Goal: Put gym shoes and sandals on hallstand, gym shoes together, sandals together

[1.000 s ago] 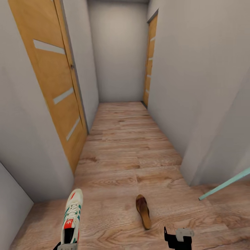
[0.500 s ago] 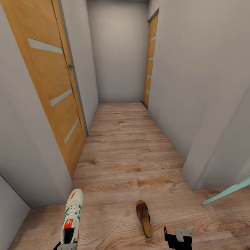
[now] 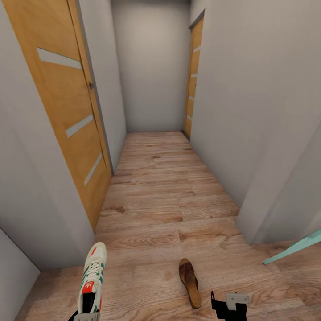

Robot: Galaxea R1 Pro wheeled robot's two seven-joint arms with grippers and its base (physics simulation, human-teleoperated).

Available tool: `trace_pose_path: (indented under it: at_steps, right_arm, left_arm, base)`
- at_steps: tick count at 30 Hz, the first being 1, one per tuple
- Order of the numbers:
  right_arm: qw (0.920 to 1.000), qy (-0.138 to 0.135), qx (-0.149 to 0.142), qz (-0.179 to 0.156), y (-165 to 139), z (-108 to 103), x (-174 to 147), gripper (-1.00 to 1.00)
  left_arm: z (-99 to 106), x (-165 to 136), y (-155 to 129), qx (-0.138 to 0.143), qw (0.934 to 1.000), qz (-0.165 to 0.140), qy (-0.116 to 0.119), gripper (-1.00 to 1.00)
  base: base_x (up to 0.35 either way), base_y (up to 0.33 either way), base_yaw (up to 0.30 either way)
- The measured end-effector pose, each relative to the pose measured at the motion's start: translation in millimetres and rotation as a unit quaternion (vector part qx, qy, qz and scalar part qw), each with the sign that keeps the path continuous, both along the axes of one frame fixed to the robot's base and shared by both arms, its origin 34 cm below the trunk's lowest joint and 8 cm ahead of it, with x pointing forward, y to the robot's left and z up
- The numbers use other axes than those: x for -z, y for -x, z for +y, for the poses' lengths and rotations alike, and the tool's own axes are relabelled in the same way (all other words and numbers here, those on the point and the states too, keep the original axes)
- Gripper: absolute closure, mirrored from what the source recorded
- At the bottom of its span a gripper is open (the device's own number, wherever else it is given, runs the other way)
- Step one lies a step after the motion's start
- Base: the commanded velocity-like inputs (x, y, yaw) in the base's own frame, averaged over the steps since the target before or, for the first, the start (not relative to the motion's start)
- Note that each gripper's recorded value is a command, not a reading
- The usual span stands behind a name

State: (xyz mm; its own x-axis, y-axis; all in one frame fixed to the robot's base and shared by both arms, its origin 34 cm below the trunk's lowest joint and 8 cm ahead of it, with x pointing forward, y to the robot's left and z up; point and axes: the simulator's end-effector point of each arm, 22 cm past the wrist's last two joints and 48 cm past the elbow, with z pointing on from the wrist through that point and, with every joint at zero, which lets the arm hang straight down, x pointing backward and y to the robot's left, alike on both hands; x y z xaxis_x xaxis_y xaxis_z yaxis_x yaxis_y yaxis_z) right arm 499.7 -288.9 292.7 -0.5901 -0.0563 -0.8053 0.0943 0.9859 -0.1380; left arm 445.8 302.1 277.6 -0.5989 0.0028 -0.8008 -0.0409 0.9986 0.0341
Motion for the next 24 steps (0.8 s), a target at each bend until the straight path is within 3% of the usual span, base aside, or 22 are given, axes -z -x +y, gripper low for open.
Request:
trace_pose_path:
  at_steps: [18, 24]
  right_arm:
    - [1.0, -0.002, -0.003, 0.0, -0.4, 4.4, 0.2, -1.0]
    - [0.9999, -0.011, -0.009, -0.002, -4.2, 18.0, -1.2, -1.0]
  left_arm:
    - [-5.9, -0.6, -2.2, 0.013, 0.9999, -0.001, 0.001, 1.0]
    - [-12.7, -7.8, -20.2, 0.016, 0.9998, -0.012, 0.006, 1.0]
  base:
    - [0.001, 0.002, -0.001]
    - [0.0, 0.0, 0.0]
